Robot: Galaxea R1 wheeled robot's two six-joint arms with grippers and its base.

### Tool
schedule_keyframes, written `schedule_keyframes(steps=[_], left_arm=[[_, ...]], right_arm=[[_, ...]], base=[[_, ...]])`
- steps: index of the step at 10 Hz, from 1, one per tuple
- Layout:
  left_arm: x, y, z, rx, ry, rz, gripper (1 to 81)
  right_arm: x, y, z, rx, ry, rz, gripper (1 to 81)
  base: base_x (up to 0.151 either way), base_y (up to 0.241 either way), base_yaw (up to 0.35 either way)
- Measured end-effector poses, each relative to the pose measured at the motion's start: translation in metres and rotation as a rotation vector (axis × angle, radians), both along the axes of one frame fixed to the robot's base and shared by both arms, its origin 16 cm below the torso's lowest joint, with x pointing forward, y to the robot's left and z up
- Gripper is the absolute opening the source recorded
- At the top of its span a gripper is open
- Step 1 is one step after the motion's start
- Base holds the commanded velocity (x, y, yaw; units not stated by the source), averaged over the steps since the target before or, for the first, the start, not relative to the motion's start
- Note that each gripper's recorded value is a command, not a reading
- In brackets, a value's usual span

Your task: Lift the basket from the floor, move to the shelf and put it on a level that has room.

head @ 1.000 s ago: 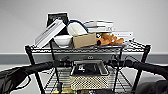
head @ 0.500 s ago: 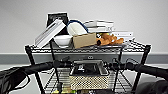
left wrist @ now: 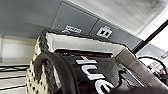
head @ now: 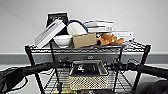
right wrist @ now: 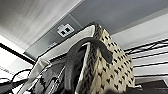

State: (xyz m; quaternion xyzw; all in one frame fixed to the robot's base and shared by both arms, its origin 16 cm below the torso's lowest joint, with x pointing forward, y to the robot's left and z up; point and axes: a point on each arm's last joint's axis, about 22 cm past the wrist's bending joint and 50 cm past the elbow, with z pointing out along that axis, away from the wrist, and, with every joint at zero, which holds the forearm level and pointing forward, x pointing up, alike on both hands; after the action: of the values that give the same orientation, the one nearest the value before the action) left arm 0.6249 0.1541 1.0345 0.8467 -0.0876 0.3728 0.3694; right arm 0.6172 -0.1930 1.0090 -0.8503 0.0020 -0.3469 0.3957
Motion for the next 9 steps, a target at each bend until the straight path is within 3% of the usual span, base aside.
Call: schedule_keyframes(steps=[9], left_arm=[[-0.06,0.091,0.009,0.005,0.017,0.037,81.1]], right_arm=[[-0.055,-0.022,0.022,0.044,-0.002,0.044,81.1]], base=[[0.0,0.0,0.0]])
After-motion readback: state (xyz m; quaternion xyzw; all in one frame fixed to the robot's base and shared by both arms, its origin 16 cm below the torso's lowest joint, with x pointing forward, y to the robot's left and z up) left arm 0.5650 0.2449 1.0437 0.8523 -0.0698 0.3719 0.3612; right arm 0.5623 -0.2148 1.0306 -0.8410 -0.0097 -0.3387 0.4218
